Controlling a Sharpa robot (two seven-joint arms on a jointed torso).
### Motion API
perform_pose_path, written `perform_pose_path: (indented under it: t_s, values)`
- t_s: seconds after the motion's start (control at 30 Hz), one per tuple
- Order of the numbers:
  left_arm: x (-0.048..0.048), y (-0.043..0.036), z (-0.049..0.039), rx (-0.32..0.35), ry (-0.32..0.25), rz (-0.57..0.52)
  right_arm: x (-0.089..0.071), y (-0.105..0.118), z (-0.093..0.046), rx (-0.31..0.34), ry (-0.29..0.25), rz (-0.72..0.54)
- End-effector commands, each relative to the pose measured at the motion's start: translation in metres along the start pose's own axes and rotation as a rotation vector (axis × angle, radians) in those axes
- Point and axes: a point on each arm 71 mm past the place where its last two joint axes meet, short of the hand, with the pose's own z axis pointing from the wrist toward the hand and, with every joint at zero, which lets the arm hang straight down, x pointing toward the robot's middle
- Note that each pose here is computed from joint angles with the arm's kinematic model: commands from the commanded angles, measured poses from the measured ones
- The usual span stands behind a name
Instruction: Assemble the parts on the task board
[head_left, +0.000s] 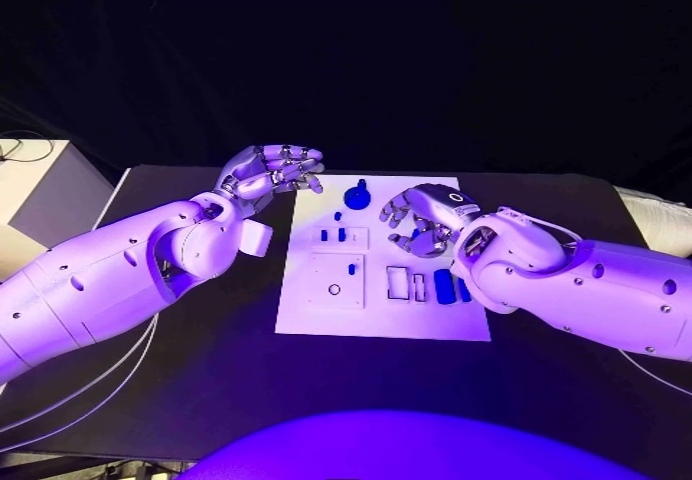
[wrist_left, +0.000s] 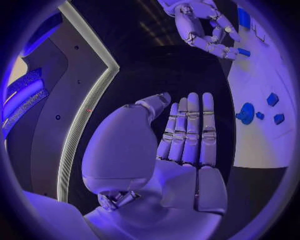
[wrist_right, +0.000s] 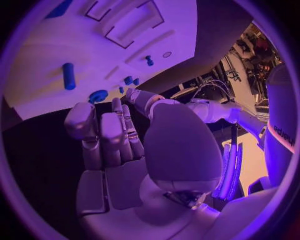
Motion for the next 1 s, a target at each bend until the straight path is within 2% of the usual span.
perform_pose_path:
  t_s: [0.03,0.17,0.4,0.73,1.0]
  values:
    - [0.0029,-0.0001,0.0007,0.005,0.027,-0.009,-0.005,-0.014,0.0,0.002,0.081,0.009]
    - [0.0029,0.0005,0.0008,0.004,0.029,-0.01,-0.016,-0.035,0.0,0.012,0.121,-0.049]
    - [0.0031,0.0025,-0.0001,0.001,0.031,-0.013,-0.019,-0.055,0.001,0.047,0.153,-0.097]
    - [0.0029,0.0032,-0.0009,0.0,0.032,-0.013,-0.009,-0.061,0.005,0.073,0.207,-0.14]
    - [0.0035,0.0037,-0.0007,-0.001,0.033,-0.015,0.004,-0.053,0.013,0.061,0.229,-0.144]
